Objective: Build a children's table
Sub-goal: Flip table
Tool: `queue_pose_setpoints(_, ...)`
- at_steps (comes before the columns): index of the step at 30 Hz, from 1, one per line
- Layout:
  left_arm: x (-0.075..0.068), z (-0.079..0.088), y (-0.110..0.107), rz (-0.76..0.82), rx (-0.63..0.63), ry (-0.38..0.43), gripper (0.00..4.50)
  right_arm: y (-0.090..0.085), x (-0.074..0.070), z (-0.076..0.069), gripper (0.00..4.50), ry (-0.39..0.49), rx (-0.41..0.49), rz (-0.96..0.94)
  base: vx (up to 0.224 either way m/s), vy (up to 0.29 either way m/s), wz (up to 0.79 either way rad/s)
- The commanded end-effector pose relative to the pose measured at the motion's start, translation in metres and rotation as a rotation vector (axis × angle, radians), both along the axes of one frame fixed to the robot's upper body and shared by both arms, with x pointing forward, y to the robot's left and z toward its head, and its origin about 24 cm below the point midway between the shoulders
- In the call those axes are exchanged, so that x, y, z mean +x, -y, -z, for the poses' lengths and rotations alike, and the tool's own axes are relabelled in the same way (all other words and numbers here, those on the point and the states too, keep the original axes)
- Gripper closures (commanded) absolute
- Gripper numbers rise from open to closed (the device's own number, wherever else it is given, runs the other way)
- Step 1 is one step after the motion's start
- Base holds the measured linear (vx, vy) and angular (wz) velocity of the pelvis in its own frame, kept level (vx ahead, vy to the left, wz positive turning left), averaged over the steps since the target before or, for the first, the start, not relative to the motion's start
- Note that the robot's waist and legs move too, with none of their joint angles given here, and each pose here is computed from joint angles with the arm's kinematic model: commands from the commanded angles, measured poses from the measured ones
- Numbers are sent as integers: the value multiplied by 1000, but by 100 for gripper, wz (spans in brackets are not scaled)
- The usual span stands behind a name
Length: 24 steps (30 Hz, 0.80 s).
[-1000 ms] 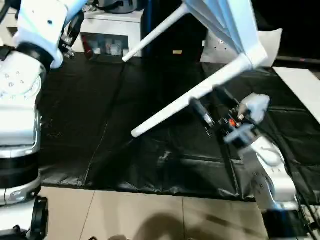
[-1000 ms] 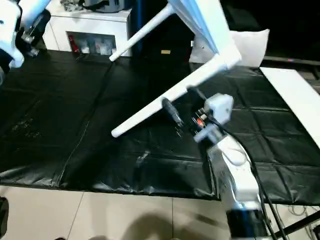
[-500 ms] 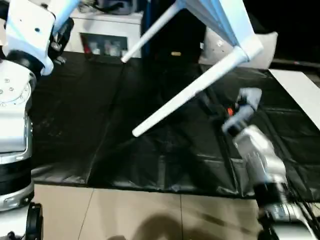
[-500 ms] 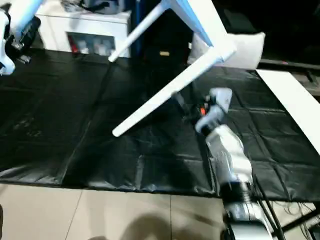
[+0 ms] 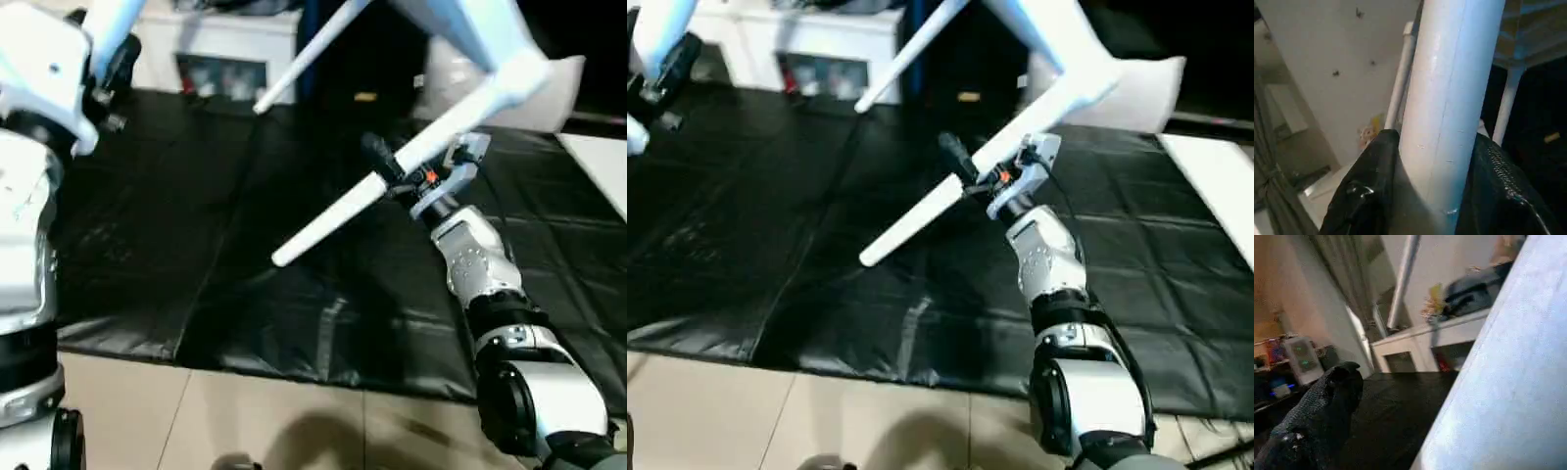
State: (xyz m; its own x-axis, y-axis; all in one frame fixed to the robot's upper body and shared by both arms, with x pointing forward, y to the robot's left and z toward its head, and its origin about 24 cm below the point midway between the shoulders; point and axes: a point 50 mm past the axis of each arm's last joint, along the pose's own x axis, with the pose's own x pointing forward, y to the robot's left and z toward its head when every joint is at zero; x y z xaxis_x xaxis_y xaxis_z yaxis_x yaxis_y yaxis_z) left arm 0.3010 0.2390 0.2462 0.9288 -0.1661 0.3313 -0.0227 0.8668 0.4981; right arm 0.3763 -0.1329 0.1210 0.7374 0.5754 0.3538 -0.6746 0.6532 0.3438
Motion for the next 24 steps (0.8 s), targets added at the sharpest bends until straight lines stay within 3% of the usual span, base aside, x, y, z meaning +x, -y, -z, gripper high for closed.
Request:
queue_pose_setpoints(1, 11, 37, 9, 59, -42, -171, 271, -10, -4, -23, 0, 127, -7, -108, 0, 0, 0)
queue_pose_setpoints(4, 11, 47, 4, 39, -74, -190, 277, -9, -17, -36, 0, 213, -36, -186, 0, 0, 0)
queue_pose_setpoints(11, 6, 70, -3, 9, -109, -247, 290, -8, -50, -58, 0, 318, -58, -276, 0, 0, 0)
queue_pose_setpoints(24, -10, 95, -13, -28, -129, -310, 293, -19, -98, -58, 0, 265, -74, -334, 0, 0, 0)
